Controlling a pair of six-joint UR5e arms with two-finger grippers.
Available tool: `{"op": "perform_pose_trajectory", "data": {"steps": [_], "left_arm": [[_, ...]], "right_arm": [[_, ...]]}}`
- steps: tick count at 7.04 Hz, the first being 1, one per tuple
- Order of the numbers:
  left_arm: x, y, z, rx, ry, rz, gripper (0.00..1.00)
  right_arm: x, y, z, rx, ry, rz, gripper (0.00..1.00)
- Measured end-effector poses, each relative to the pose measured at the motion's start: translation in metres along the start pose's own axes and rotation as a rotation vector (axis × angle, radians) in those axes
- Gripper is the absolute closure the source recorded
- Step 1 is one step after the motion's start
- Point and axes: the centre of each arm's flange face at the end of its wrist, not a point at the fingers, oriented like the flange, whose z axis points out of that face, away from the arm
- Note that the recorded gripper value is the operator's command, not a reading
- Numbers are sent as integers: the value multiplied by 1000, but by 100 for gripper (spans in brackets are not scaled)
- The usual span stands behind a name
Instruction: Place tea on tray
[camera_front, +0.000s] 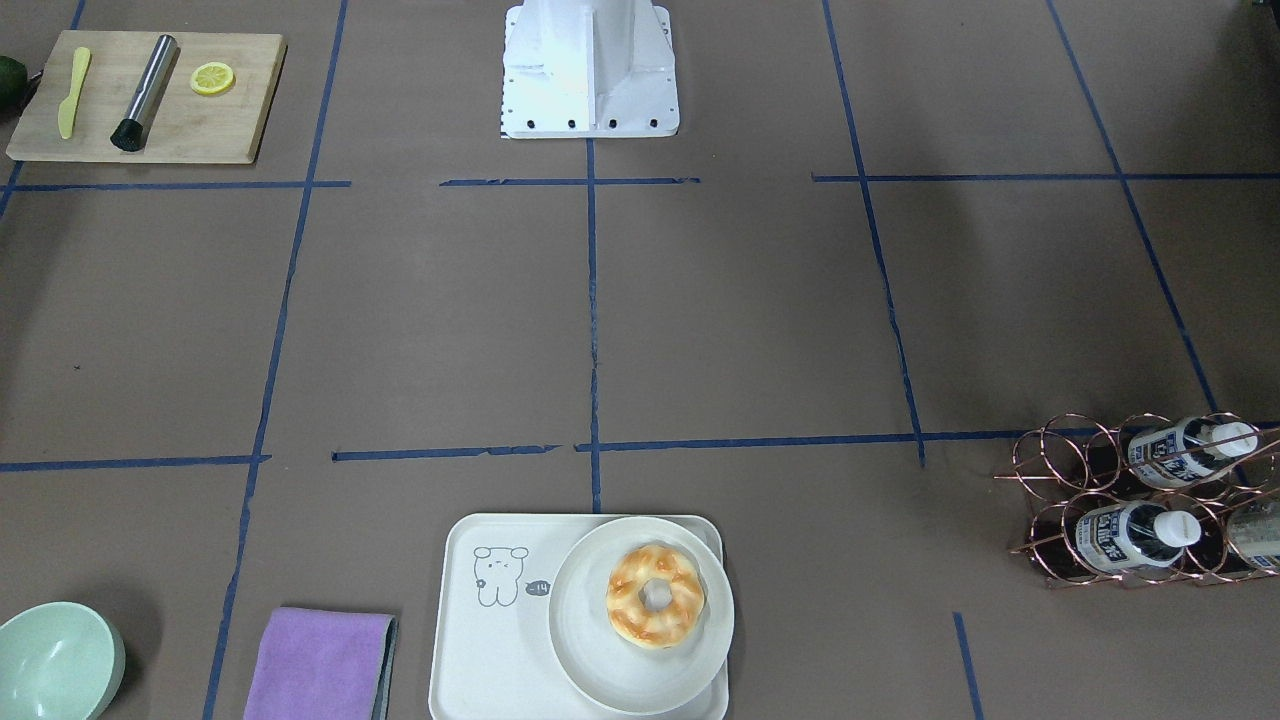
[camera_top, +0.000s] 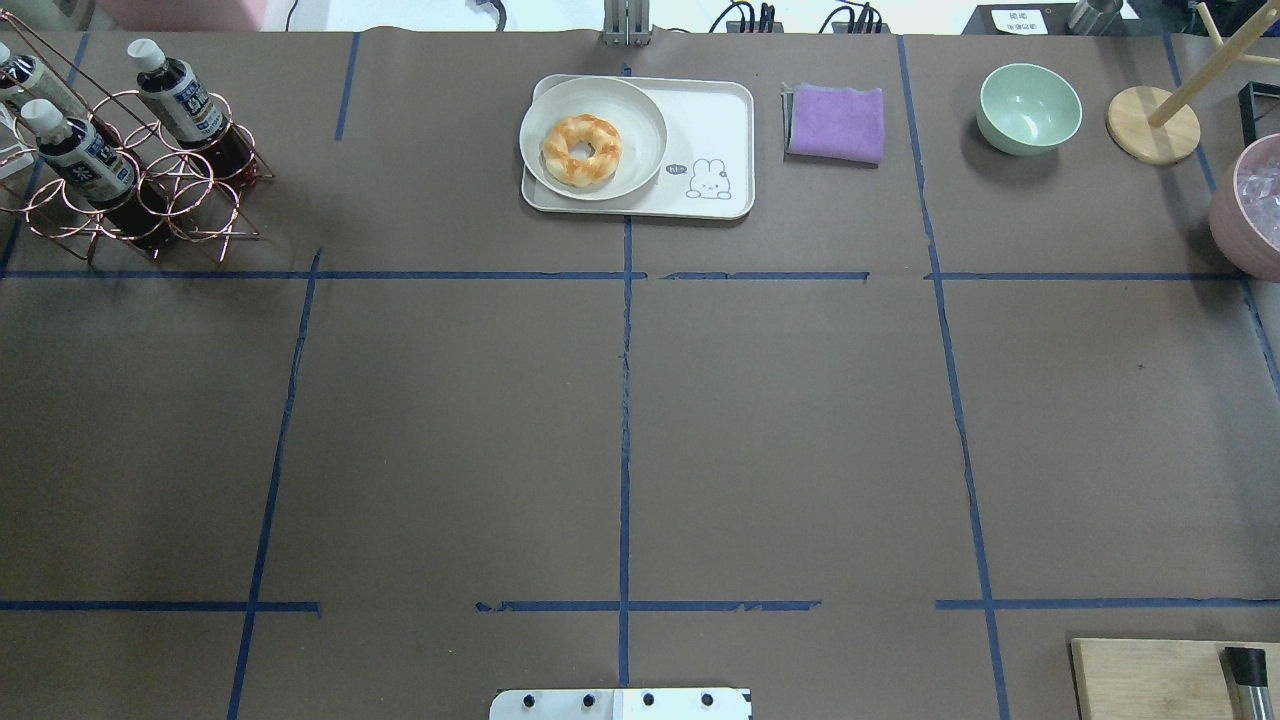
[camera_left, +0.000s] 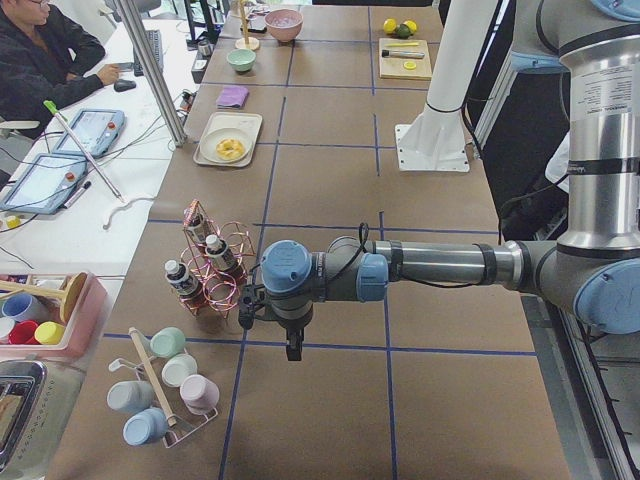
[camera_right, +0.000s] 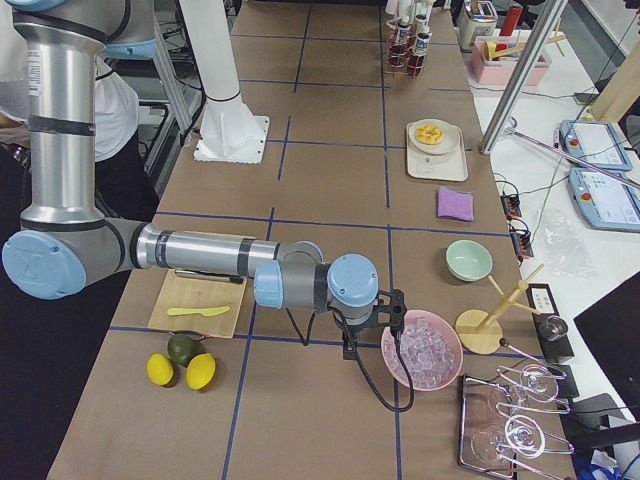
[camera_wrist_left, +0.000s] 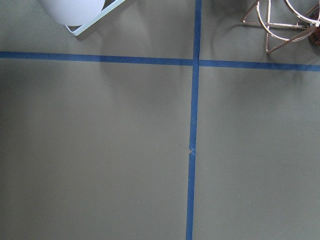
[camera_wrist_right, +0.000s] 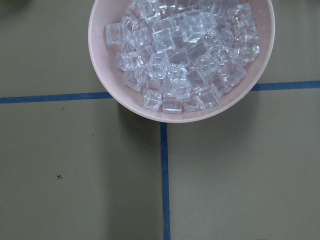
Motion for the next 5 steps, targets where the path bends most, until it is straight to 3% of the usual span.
{"op": "perform_pose_trajectory", "data": {"steps": [5], "left_arm": [[2,-8,-2,4,0,2,0]], "right_arm": [[-2,-1,-2,5,4,-1,0]]}}
